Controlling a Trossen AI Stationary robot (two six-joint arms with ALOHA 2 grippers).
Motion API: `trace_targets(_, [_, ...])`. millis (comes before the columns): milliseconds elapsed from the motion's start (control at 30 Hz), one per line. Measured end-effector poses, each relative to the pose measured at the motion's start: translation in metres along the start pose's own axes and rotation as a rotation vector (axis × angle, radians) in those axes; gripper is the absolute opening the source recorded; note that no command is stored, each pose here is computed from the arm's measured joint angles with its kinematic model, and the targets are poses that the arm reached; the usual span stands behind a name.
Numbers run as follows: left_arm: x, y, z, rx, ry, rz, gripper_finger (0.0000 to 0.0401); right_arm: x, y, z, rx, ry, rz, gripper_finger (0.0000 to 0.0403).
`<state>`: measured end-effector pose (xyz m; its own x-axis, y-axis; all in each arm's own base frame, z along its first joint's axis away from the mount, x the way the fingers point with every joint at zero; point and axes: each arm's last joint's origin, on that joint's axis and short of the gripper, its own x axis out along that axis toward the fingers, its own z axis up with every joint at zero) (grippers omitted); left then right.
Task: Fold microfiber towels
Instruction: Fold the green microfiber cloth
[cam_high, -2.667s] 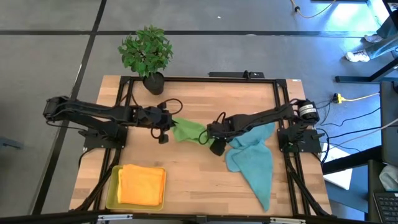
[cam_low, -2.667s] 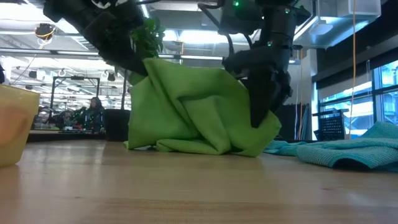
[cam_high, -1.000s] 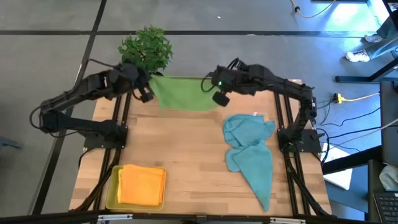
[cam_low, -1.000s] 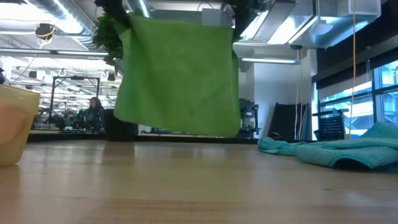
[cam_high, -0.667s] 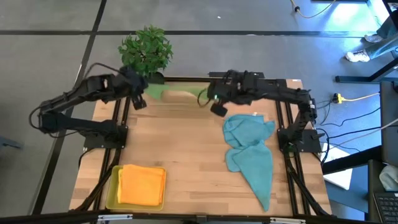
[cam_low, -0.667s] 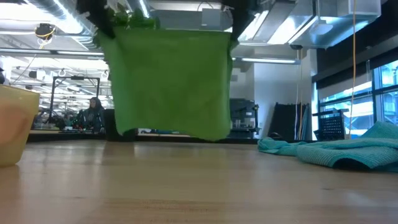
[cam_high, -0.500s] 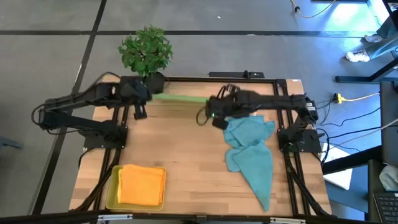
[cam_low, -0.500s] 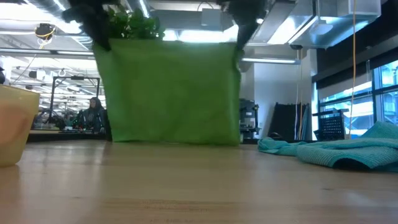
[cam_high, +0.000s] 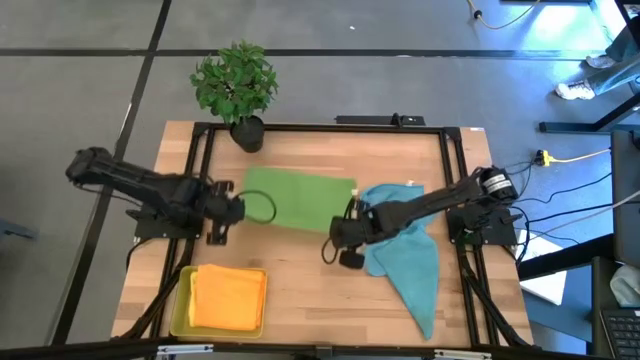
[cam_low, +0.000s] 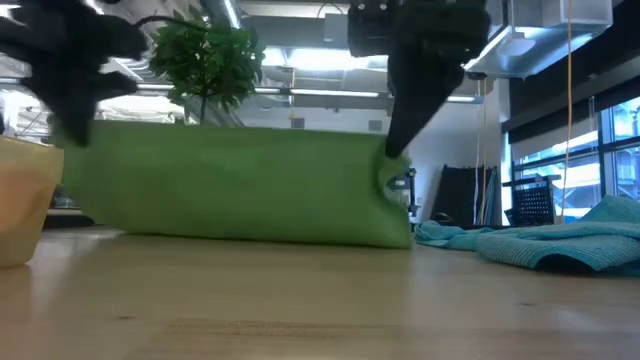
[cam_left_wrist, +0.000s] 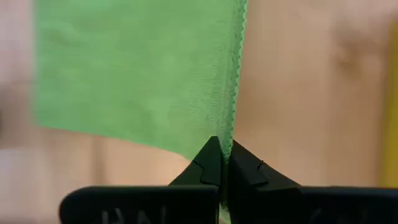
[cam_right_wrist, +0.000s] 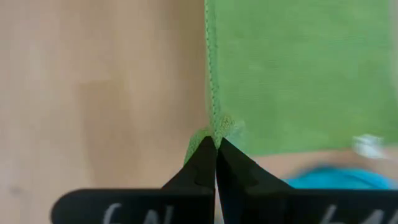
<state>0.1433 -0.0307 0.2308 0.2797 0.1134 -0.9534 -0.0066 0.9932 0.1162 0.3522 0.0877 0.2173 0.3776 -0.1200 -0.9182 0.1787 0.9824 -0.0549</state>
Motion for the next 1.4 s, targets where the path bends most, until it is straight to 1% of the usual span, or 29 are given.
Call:
trace_targets(100, [0.003,-0.018,-0.006,0.005,-0.006,-0.069,0.0,0.009,0.014,-0.008,0.001,-0.03,0.087,0.0004])
trace_targets(300, [-0.001,-0.041,-0.01,0.051,-0.054,-0.128,0.0,0.01,0.024,-0.015,0.009,-0.029,0.109,0.0005])
trace_targets(367, [-0.003,-0.046,-0.011,0.049,-0.07,-0.15,0.0,0.009,0.026,-0.016,0.005,-0.017,0.146,0.0006])
trace_targets(433, [-0.004,-0.051,-0.012,0.036,-0.069,-0.182,0.0,0.008,0.03,-0.017,-0.002,0.002,0.208,0.0006])
trace_targets(500, [-0.005,-0.055,-0.014,0.033,-0.057,-0.227,0.0,0.008,0.033,-0.017,-0.027,0.011,0.255,0.0006])
trace_targets(567, [-0.006,-0.057,-0.016,0.054,-0.05,-0.237,0.0,0.007,0.036,-0.019,-0.08,0.006,0.263,0.0006])
trace_targets(667, [-0.006,-0.056,-0.017,0.12,-0.057,-0.195,0.0,0.003,0.037,-0.017,-0.121,0.008,0.262,0.0006])
trace_targets(733, [-0.005,-0.052,-0.019,0.143,-0.065,-0.1,0.0,0.002,0.032,-0.014,-0.119,0.009,0.242,0.0006])
trace_targets(767, [-0.004,-0.049,-0.02,0.148,-0.07,-0.038,0.0,0.002,0.028,-0.012,-0.114,0.011,0.218,0.0006])
trace_targets(833, [-0.004,-0.043,-0.021,0.146,-0.07,0.05,0.0,0.0,0.02,-0.009,-0.1,0.022,0.152,0.0007])
trace_targets(967, [-0.003,-0.035,-0.02,0.126,-0.067,0.139,0.0,-0.001,0.001,-0.004,-0.076,0.037,-0.006,0.0007])
trace_targets(1067, [-0.003,-0.029,-0.019,0.055,-0.066,0.155,0.0,0.0,-0.013,0.0,-0.046,0.036,-0.077,0.0007])
trace_targets(1233, [0.0,-0.019,-0.015,-0.112,-0.044,0.148,0.0,0.004,-0.033,0.007,0.004,0.042,-0.098,0.0007])
trace_targets(1333, [0.002,-0.013,-0.012,-0.216,-0.038,0.168,0.0,0.006,-0.041,0.009,0.013,0.044,-0.107,0.0007])
trace_targets(1400, [0.005,-0.008,-0.01,-0.262,-0.029,0.19,0.0,0.007,-0.046,0.011,0.021,0.041,-0.112,0.0007])
